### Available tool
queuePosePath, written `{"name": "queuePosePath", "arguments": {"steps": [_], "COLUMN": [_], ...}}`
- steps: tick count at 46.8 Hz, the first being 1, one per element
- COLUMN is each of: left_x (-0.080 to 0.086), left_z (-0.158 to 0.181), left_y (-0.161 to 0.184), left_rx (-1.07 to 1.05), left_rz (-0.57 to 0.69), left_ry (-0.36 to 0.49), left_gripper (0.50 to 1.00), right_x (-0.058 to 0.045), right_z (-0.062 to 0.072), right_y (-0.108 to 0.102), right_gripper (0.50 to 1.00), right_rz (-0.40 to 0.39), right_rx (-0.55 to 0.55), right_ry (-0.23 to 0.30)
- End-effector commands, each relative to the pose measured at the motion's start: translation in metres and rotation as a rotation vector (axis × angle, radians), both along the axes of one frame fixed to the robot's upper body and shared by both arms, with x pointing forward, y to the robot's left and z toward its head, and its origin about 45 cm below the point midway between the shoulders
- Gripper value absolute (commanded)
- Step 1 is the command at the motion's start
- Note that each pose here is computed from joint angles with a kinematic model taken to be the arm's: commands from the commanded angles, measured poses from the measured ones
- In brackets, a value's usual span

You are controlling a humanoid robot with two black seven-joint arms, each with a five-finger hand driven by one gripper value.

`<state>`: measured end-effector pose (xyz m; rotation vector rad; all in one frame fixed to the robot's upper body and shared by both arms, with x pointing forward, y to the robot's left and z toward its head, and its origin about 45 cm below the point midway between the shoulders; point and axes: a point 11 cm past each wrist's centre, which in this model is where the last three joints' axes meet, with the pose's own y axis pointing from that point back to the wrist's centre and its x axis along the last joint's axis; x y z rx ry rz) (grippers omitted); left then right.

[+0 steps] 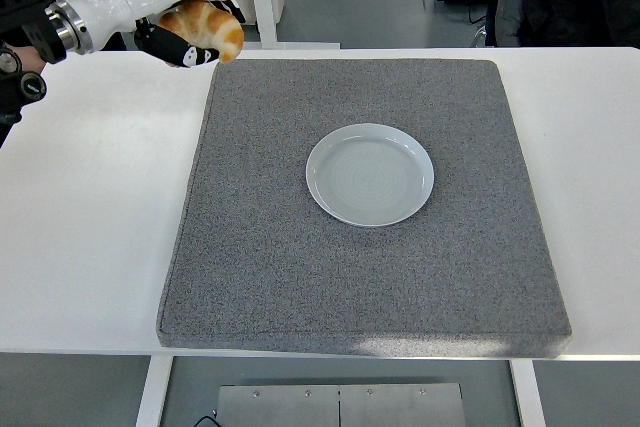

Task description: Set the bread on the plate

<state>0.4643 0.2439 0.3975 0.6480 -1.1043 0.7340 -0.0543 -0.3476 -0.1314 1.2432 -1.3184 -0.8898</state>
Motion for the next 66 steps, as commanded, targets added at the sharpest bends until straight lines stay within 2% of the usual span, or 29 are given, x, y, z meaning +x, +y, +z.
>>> {"name": "queuePosePath", "arguments": {"steps": [1, 13, 23, 32, 38, 53, 66], "left_x": [0.005, 0.021, 0.028, 0.021, 0.015, 0.008, -0.001], "left_z": [0.007, -0.004, -0.029, -0.061, -0.079, -0.126, -0.15], "left_y": [-0.006, -0.051, -0.114, -0.175, -0.2, -0.185, -0.179], "left_rx": [0.01, 0.042, 0.055, 0.055, 0.047, 0.029, 0.02], "left_rz": [-0.003, -0.054, -0.125, -0.198, -0.222, -0.18, -0.176], "left_ry": [-0.012, -0.023, -0.017, 0.001, 0.009, 0.042, 0.072], "left_gripper": [0.5, 0.5, 0.5, 0.5, 0.5, 0.5, 0.5], "right_x": [0.0, 0.0, 0.0, 0.0, 0.0, 0.0, 0.0], "right_z": [0.0, 0.0, 0.0, 0.0, 0.0, 0.0, 0.0], "right_y": [0.0, 0.0, 0.0, 0.0, 0.0, 0.001, 0.001], "right_gripper": [1.0, 1.0, 1.0, 1.0, 1.0, 1.0, 1.0], "right_rz": [0.0, 0.0, 0.0, -0.002, -0.002, 0.0, 0.0], "right_rx": [0.0, 0.0, -0.001, 0.0, 0.001, 0.002, 0.002], "right_ry": [0.0, 0.0, 0.0, 0.0, 0.0, 0.0, 0.0]}}
